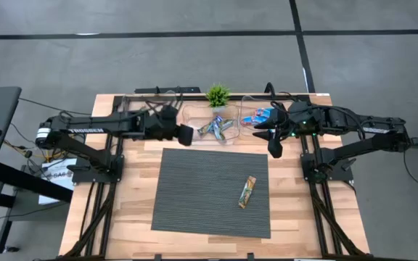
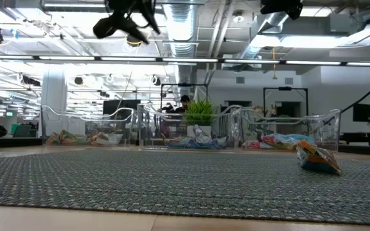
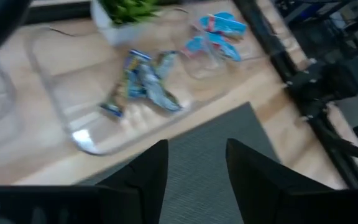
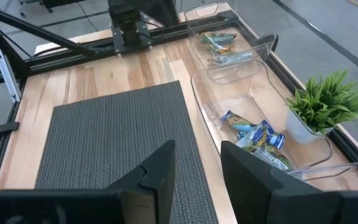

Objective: Pick and place Granola Bars by type
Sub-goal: Put the yellow granola bar into the left transparent bin

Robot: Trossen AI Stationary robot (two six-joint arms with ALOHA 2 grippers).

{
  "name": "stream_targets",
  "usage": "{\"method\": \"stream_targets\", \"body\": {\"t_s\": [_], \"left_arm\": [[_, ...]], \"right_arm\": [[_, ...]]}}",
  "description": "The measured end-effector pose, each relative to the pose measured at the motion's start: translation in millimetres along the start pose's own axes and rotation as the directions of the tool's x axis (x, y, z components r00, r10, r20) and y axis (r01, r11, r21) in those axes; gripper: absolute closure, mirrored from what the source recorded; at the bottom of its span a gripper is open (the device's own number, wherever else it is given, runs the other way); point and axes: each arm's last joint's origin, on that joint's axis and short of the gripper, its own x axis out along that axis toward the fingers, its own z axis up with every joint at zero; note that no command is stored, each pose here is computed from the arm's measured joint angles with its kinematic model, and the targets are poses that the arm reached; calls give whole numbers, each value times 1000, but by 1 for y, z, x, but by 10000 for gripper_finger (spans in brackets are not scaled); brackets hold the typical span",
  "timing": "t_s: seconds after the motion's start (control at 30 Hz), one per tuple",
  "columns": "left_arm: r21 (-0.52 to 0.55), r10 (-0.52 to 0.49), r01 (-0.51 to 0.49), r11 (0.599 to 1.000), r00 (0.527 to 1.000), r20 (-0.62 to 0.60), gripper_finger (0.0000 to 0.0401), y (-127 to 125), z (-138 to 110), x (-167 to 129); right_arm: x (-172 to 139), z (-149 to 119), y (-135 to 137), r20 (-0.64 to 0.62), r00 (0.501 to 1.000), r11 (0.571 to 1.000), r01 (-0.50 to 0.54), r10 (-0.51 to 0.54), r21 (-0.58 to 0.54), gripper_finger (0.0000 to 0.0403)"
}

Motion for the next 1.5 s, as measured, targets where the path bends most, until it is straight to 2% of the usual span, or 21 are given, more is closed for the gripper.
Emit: {"method": "stream_targets", "body": {"t_s": [0.23,0.37,0.57,0.8,0.9,1.07,1.2,1.33,1.5], "left_arm": [[12,-56,56,998,998,-30,289,-55,-16,12],[65,-23,27,997,997,-68,312,-83,-24,31],[63,43,-33,997,984,-171,325,-110,-39,71],[22,26,-21,1000,962,-272,326,-141,-72,121],[25,2,6,1000,951,-309,326,-157,-89,136],[35,-33,47,998,939,-344,326,-179,-111,150],[16,-56,68,998,915,-399,314,-184,-127,164],[-4,-67,73,997,891,-449,278,-185,-143,179],[16,-52,66,998,891,-450,234,-184,-158,187]], "right_arm": [[0,-4,-1,-41,999,1000,6,-6,-4,284],[-1,-8,-1,-85,996,1000,2,-5,-31,284],[-10,-19,8,-186,971,972,-179,150,-152,284],[-19,-39,20,-386,884,915,-357,265,-188,284],[-22,-44,24,-431,859,901,-388,276,-195,284],[-23,-46,29,-441,849,889,-411,293,-202,284],[-24,-46,31,-442,846,883,-421,299,-208,284],[-24,-46,31,-442,846,883,-420,298,-208,284],[-24,-46,31,-441,846,883,-420,298,-208,284]]}}
